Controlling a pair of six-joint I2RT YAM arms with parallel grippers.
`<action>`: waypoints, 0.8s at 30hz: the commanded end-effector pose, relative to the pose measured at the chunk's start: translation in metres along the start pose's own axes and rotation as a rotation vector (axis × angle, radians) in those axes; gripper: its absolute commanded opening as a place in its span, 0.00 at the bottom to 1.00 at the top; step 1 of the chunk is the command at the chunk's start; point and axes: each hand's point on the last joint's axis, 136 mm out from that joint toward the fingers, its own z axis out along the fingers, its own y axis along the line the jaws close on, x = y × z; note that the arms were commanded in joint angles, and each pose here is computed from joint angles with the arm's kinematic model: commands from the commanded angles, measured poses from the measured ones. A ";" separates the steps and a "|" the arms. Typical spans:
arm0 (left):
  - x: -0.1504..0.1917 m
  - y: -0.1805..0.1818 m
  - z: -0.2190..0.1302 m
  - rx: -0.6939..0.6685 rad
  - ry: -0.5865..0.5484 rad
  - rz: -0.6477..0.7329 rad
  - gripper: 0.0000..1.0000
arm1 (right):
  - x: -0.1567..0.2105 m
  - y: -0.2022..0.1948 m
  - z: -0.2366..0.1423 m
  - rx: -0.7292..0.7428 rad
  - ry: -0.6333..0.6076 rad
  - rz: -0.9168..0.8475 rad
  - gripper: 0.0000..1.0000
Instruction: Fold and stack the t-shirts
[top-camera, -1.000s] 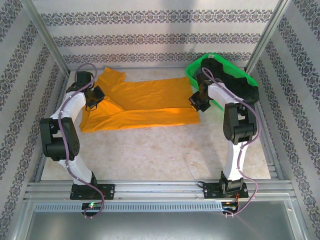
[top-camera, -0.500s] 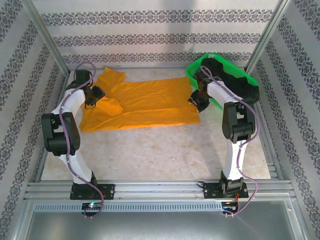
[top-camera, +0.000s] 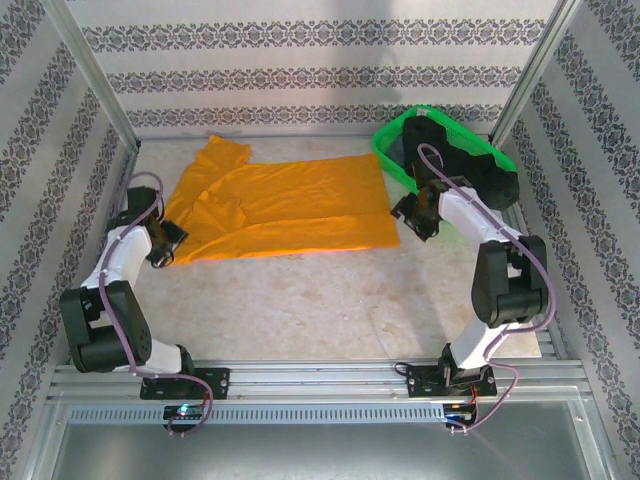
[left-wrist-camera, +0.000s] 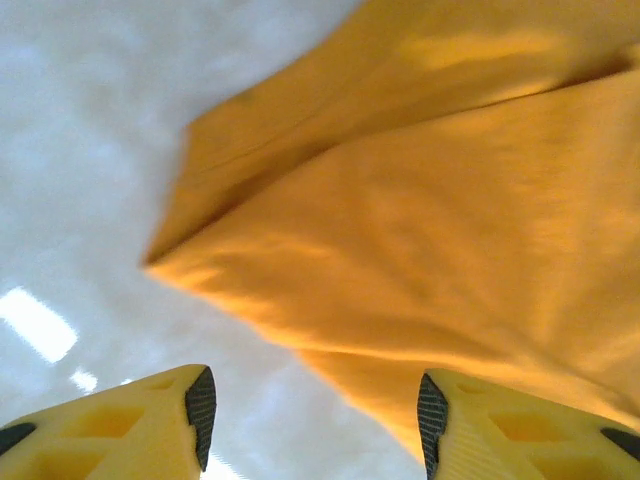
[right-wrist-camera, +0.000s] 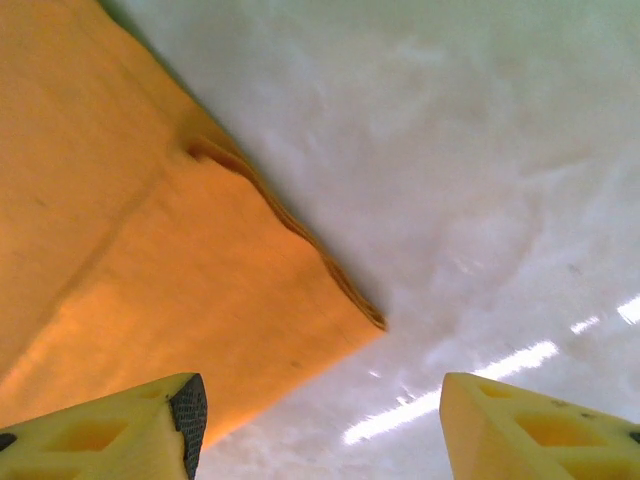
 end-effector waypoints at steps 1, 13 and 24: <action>0.009 0.028 0.012 -0.019 0.057 -0.130 0.55 | 0.015 -0.004 0.014 -0.037 0.031 -0.042 0.59; -0.005 0.020 0.060 0.053 0.102 -0.170 0.39 | 0.021 -0.014 0.056 0.038 0.094 -0.047 0.50; -0.026 0.009 0.066 0.064 0.079 -0.143 0.00 | 0.019 0.009 0.075 0.055 0.097 -0.039 0.14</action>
